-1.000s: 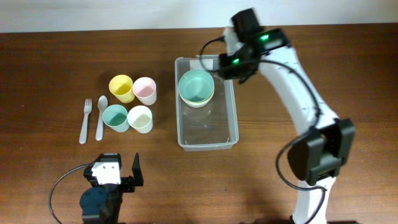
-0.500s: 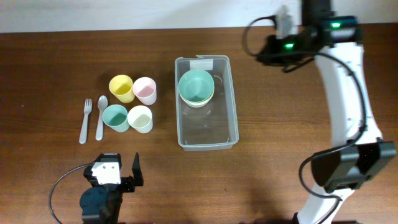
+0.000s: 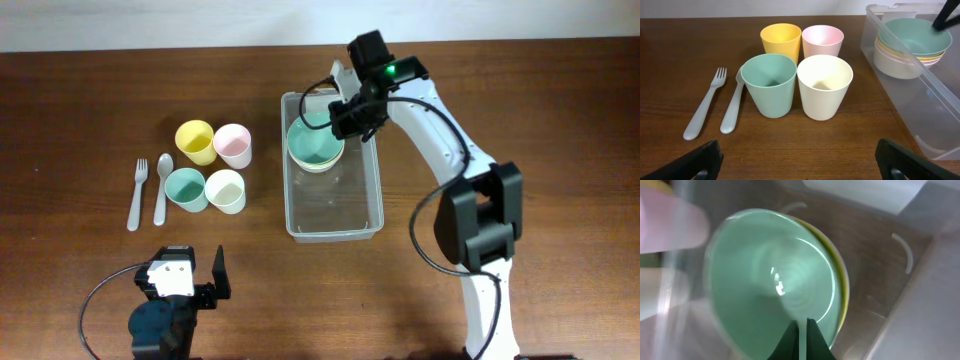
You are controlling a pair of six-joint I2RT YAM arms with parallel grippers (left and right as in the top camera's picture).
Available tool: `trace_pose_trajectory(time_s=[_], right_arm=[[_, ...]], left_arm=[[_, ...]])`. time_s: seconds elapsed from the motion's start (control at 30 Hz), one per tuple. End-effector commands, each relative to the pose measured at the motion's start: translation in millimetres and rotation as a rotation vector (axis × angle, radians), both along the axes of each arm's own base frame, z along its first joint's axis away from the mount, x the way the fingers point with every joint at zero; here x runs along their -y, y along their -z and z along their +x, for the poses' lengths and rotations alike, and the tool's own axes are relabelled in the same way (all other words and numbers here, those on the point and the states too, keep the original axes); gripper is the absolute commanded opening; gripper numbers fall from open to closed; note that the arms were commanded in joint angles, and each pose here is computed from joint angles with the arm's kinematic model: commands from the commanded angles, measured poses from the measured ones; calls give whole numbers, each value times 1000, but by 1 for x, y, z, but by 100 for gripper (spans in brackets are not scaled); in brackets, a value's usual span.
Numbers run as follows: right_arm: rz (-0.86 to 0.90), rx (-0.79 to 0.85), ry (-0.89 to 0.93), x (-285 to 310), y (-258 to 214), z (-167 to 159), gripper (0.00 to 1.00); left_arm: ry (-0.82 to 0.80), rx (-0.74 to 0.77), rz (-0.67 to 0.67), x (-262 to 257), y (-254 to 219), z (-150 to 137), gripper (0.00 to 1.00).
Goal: Pack container
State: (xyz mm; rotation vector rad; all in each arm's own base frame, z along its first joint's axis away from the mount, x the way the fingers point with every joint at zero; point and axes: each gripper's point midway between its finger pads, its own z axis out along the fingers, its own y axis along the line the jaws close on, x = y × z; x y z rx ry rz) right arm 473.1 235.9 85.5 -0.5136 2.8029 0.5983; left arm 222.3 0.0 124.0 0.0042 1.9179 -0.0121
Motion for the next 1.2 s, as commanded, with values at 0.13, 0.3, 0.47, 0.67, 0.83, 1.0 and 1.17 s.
trace_pose_trajectory(time_s=[0.13,0.3,0.47,0.67,0.83,1.0,1.17], right_arm=[[-11,-11,39,10,18,11,4],[31,42,-3,5,-23,12,4],[62,160,49,32,-120,8,4],[43,243,361,141,-197,8,23],[21,210,639,251,-217,-15,50],[47,86,978,344,-207,-43,75],[60,72,1138,399,-207,-63,99]], left_arm=[[16,4,4,3,0,0,100],[16,4,4,3,0,0,100],[16,4,4,3,0,0,100],[16,4,4,3,0,0,100],[16,4,4,3,0,0,100],[16,4,4,3,0,0,100],[17,11,4,3,-1,1,100]])
